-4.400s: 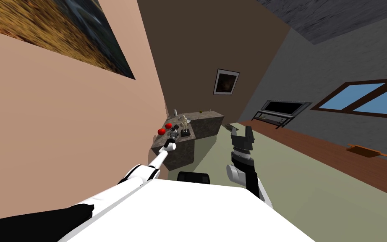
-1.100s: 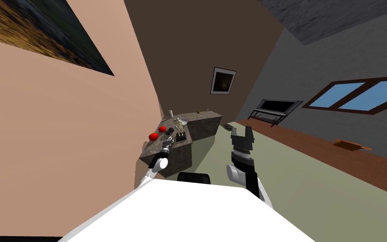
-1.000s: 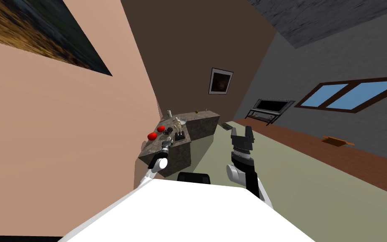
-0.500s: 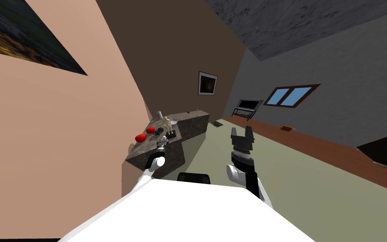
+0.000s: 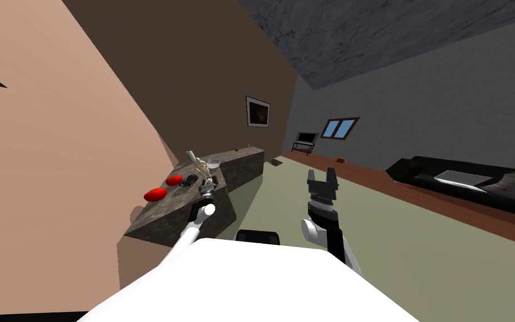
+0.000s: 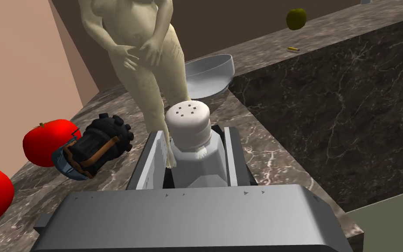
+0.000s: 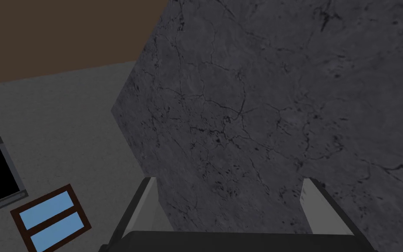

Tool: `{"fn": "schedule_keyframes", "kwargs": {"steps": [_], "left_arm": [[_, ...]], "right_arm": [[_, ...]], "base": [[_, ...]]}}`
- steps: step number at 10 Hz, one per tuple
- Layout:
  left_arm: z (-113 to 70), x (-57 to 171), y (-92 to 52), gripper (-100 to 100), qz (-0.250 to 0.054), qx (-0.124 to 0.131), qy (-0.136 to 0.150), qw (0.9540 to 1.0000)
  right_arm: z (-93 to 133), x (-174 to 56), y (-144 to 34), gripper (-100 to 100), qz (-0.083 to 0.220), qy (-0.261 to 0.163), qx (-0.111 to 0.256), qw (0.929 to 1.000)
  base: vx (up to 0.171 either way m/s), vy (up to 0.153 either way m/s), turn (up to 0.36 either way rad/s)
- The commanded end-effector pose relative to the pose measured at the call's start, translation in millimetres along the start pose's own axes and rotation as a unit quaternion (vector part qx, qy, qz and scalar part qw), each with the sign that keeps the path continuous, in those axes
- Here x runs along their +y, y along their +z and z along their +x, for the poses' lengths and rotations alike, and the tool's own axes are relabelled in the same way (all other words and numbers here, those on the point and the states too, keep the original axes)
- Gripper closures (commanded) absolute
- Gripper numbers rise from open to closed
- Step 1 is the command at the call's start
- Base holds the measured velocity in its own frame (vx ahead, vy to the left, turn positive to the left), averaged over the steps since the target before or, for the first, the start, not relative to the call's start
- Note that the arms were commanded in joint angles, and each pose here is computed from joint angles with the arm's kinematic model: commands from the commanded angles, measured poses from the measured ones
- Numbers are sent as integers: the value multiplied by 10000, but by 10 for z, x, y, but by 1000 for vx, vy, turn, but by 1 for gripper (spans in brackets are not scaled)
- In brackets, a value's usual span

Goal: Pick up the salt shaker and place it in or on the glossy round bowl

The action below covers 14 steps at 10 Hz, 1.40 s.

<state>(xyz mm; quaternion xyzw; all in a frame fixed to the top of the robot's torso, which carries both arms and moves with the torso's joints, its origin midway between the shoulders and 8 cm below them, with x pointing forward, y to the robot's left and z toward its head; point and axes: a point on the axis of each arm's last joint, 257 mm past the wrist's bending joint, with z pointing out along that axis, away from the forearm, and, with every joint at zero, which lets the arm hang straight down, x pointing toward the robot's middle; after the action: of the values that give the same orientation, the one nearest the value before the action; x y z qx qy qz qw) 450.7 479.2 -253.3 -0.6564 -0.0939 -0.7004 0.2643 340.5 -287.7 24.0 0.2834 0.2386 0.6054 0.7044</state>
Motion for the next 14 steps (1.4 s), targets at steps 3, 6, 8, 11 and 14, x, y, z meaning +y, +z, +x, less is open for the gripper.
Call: {"fn": "schedule_keyframes", "kwargs": {"steps": [3, 6, 8, 11, 14], "left_arm": [[49, -621, 225, 100, 741, 164, 242, 9968], [82, -1144, 342, 100, 1362, 220, 432, 9895], [115, -1478, 380, 100, 1746, 246, 514, 9830], [169, -2043, 413, 100, 2411, 259, 660, 9679], [201, -2431, 377, 100, 2855, 248, 701, 9555]], "right_arm": [[0, 0, 0, 0, 0, 0, 0, 10000], [-1, 0, -1, 0, 1, -2, 0, 10000], [-1, 0, -1, 0, 1, -2, 0, 10000], [-2, 0, -1, 0, 1, -3, 0, 10000], [-1, 0, -1, 0, 1, -3, 1, 10000]], "base": [[13, -113, -321], [44, -118, -307], [40, -46, -243], [61, -38, -277], [43, 5, -178]]}}
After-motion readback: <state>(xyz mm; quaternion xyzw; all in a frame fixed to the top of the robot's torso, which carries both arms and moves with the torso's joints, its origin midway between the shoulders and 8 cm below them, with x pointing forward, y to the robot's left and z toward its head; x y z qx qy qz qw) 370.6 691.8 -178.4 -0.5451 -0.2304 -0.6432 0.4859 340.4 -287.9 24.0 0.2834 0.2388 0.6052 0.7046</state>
